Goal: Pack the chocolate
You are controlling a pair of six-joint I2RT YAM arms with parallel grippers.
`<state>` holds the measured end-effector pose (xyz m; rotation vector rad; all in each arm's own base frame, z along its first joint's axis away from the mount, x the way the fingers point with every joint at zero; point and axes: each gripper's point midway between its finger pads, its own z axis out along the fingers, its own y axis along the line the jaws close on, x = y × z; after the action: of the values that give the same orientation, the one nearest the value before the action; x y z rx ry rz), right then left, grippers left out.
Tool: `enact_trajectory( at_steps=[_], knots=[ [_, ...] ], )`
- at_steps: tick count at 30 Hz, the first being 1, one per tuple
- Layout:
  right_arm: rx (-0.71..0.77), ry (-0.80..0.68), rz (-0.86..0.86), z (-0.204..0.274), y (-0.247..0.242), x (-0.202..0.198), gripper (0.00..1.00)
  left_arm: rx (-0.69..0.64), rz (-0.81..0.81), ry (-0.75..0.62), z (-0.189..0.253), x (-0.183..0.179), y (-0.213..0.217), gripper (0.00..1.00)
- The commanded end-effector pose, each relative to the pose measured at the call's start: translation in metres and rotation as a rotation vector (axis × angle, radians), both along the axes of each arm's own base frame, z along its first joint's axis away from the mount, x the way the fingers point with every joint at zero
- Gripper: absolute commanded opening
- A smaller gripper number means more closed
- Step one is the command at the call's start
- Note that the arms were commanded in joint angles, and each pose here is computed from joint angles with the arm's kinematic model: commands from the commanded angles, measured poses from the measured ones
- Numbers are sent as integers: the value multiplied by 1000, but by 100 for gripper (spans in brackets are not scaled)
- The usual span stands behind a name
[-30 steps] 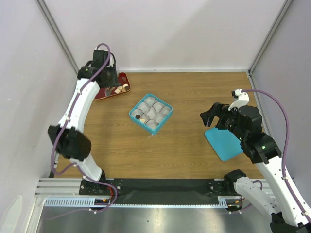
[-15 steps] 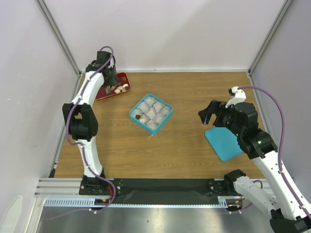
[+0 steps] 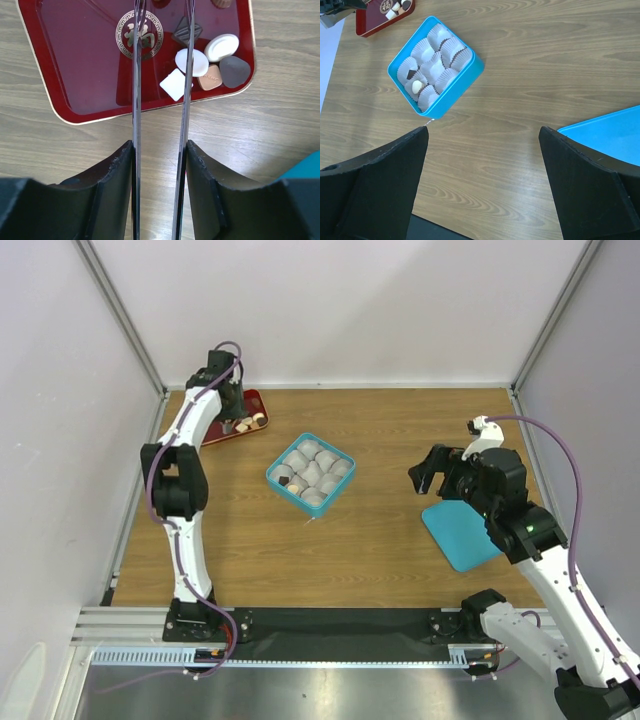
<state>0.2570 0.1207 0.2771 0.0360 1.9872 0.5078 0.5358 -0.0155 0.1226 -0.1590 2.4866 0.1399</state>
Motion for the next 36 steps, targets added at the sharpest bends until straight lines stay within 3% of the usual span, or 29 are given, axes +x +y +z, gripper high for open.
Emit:
enact_trajectory(
  at_steps=[1, 27, 36],
  knots=[
    [-3, -49, -16, 10, -2, 7, 100, 27, -9, -72, 16, 18, 3, 48],
    [-11, -24, -45, -6, -9, 13, 99, 30, -33, -52, -8, 30, 11, 48],
    [3, -25, -41, -6, -8, 15, 100, 25, -12, -55, 1, 27, 11, 41]
  ],
)
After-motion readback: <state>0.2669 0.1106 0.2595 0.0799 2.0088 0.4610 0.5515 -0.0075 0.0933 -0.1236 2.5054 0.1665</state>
